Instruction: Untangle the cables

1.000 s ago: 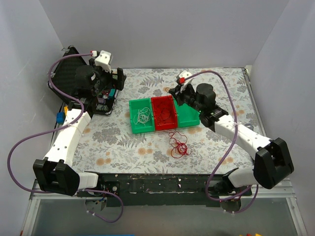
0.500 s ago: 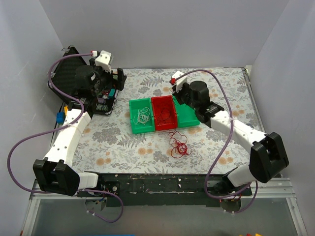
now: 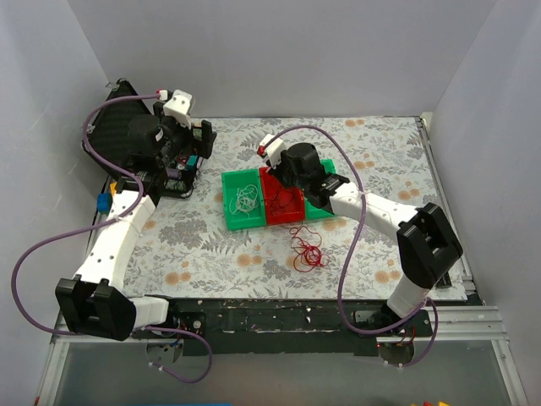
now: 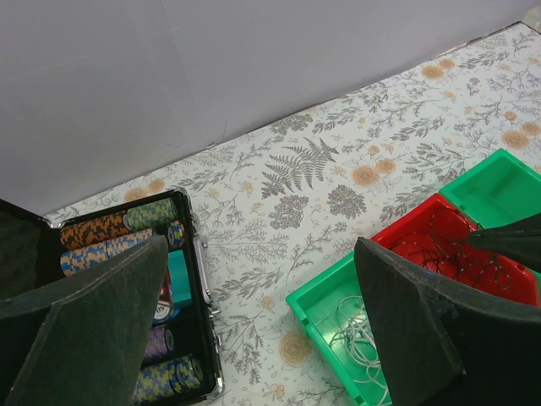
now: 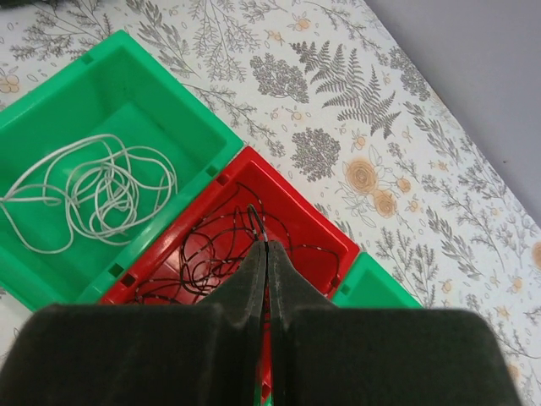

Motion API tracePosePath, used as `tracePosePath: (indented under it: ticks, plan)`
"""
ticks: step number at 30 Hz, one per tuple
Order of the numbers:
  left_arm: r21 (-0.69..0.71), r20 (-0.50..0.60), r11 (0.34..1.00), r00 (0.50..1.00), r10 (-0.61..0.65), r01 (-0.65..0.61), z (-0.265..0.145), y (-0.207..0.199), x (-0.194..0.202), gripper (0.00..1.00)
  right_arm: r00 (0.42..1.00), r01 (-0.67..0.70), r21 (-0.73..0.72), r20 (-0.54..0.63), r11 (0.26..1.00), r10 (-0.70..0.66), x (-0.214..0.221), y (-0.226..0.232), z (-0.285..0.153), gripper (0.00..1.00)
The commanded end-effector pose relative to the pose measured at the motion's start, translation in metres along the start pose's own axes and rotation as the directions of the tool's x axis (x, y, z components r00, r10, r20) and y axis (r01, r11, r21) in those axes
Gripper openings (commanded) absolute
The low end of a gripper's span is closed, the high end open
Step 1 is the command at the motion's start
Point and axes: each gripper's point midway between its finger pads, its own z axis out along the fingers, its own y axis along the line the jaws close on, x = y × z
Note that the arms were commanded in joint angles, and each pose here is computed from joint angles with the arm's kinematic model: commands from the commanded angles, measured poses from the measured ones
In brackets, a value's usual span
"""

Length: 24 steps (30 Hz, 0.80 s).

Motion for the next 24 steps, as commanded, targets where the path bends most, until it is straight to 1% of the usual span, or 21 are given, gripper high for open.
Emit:
tracePosePath:
  ticks: [1,13,14,16,22,24]
  plan:
    - [-0.001,0.044,0.999,0.998,0.034,-0.034,-0.014,-0.001,-0.015,0.92,0.991,-0.08,-0.021,0.106,0.997,0.082,-0.039,0.003,0.012,0.01]
    - [-0.005,0.041,0.999,0.998,0.054,-0.054,-0.019,-0.002,-0.01,0.92,0.961,-0.234,-0.117,0.122,0.965,0.247,-0.042,0.031,0.046,0.01]
    - [-0.007,0.039,0.999,0.998,0.054,-0.054,-0.019,-0.001,-0.009,0.92,0.958,-0.24,-0.148,0.124,0.959,0.259,-0.045,0.037,0.047,0.01]
    - [-0.007,0.037,0.998,0.998,0.055,-0.055,-0.018,-0.001,-0.009,0.92,0.954,-0.26,-0.132,0.118,0.957,0.275,-0.042,0.035,0.049,0.01]
    - [-0.01,0.043,0.998,0.997,0.069,-0.068,-0.021,-0.001,-0.01,0.92,0.938,-0.343,0.028,0.055,0.939,0.342,0.005,0.004,0.045,0.01]
    - [-0.006,0.036,0.997,0.997,0.072,-0.071,-0.019,-0.001,-0.007,0.92,0.938,-0.346,0.091,0.028,0.934,0.345,0.021,-0.006,0.041,0.01]
